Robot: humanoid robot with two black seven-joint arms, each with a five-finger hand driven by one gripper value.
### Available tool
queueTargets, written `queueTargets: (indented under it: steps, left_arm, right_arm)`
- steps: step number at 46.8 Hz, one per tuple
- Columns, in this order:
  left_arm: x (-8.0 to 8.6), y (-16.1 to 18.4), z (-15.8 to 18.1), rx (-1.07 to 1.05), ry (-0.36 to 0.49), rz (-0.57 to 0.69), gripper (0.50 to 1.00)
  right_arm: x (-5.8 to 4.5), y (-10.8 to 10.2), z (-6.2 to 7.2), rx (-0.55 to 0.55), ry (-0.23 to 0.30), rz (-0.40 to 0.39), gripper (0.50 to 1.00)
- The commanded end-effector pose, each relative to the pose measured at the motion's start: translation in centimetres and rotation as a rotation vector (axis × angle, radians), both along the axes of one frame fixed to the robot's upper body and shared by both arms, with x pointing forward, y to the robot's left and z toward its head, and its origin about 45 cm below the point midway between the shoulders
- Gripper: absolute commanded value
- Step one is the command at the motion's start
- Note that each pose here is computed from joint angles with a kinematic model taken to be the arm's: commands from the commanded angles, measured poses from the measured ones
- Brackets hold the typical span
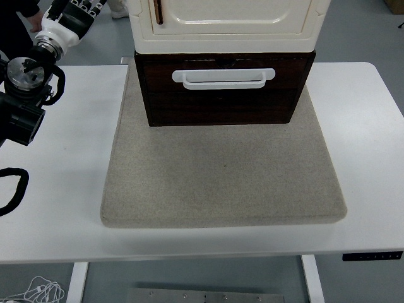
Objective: Open the drawer under the combination cabinet
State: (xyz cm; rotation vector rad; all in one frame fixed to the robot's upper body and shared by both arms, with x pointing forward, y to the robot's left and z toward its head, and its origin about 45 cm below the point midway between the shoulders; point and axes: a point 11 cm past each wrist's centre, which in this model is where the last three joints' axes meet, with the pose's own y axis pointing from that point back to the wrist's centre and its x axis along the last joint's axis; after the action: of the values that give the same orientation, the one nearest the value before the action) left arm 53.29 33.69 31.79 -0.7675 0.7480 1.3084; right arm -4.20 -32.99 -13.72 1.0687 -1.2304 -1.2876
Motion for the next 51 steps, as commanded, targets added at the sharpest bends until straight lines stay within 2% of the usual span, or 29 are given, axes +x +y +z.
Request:
queueTargets:
  steps: [1,40,45,51]
  left_arm:
    - [0.0,0.0,0.0,0.000,0.000,0.000,1.000]
    - [0.0,0.2,-0.3,0.003,0.010,0.005,1.000]
    - [0.2,0.0,0.5,0.005,-0.005,0.002,1.000]
    - [0.6,0.7,3.3,0.025,-0.047,0.015,1.000]
  right_arm:
    - [0.0,0.0,0.0,0.000,0.000,0.000,0.928]
    - [0.0,0.0,0.0,0.000,0.000,0.000,0.926]
    - [0.0,0.0,0.0,0.000,0.000,0.000,0.928]
    - [0.0,0.0,0.0,0.000,0.000,0.000,0.928]
